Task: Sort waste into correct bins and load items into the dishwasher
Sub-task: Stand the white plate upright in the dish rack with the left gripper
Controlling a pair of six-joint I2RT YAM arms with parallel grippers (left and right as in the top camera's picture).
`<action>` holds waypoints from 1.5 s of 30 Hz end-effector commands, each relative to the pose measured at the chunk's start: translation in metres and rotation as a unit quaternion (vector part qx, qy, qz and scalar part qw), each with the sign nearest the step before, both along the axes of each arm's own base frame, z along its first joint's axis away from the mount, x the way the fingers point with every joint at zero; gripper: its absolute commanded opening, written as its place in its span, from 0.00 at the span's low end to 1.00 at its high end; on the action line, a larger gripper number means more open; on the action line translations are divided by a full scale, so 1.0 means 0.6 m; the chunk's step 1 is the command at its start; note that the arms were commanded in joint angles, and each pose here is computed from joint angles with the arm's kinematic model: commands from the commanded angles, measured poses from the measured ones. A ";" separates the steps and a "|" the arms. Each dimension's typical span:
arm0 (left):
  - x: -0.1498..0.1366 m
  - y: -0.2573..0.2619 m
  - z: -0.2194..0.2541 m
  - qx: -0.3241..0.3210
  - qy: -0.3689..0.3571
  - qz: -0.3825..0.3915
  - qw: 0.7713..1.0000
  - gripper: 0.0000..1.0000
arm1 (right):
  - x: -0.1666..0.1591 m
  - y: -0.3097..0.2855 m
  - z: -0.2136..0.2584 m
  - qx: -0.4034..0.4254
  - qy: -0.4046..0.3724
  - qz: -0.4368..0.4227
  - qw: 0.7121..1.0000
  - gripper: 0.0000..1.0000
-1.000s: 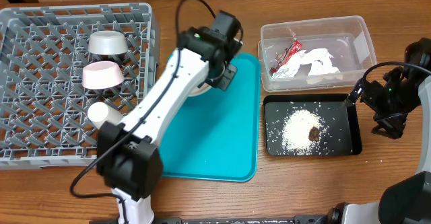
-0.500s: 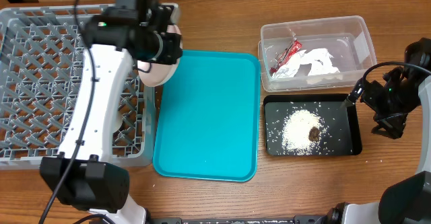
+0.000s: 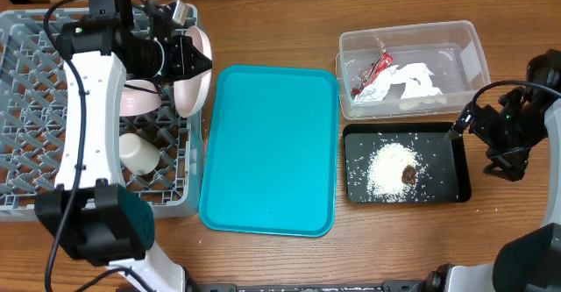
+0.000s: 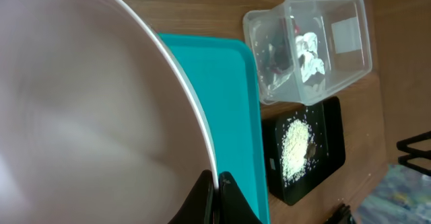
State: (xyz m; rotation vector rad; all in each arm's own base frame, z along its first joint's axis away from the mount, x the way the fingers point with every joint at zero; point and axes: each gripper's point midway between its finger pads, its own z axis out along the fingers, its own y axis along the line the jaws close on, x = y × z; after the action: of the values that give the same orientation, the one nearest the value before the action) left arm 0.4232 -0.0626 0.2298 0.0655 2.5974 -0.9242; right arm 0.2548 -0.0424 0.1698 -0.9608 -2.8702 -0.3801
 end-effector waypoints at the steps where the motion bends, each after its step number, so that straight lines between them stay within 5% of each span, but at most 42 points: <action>1: 0.014 0.012 -0.006 -0.018 -0.004 -0.005 1.000 0.04 | 0.001 -0.003 0.011 -0.007 -0.016 0.002 1.000 1.00; 8: 0.025 0.058 -0.029 -0.014 0.008 0.025 1.000 0.12 | 0.001 -0.003 0.011 -0.007 -0.016 0.002 1.000 1.00; 11: 0.027 0.077 -0.032 -0.005 0.010 0.038 0.999 0.24 | 0.001 -0.003 0.011 -0.007 -0.016 0.002 1.000 1.00; 14: 0.025 0.091 -0.034 -0.002 0.014 0.049 0.999 0.52 | 0.001 -0.003 0.011 -0.007 -0.016 0.002 1.000 1.00; 18: 0.020 0.099 -0.038 0.008 0.022 0.055 0.998 0.72 | 0.002 -0.003 0.011 -0.007 -0.016 0.002 1.000 1.00; 29: -0.028 0.161 0.033 0.142 -0.005 0.135 0.980 0.82 | 0.008 -0.002 0.011 -0.010 -0.024 0.006 1.000 1.00; 30: -0.035 0.166 0.039 0.152 -0.005 0.144 0.978 1.00 | 0.014 0.001 0.011 -0.011 -0.031 0.011 0.999 1.00; 38: -0.109 0.183 0.035 0.199 0.066 0.167 0.963 1.00 | 0.094 0.091 0.015 -0.027 -0.123 0.118 0.985 1.00; 45: -0.175 0.223 0.009 0.257 0.175 0.244 0.919 1.00 | 0.166 0.198 0.039 -0.028 -0.234 0.208 0.949 1.00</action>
State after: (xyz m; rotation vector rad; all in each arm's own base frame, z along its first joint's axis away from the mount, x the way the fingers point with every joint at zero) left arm 0.3269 0.0525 0.2372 -0.4856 2.8873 -0.2214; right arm 0.3484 0.0614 0.1803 -0.3503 -3.3441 -0.5094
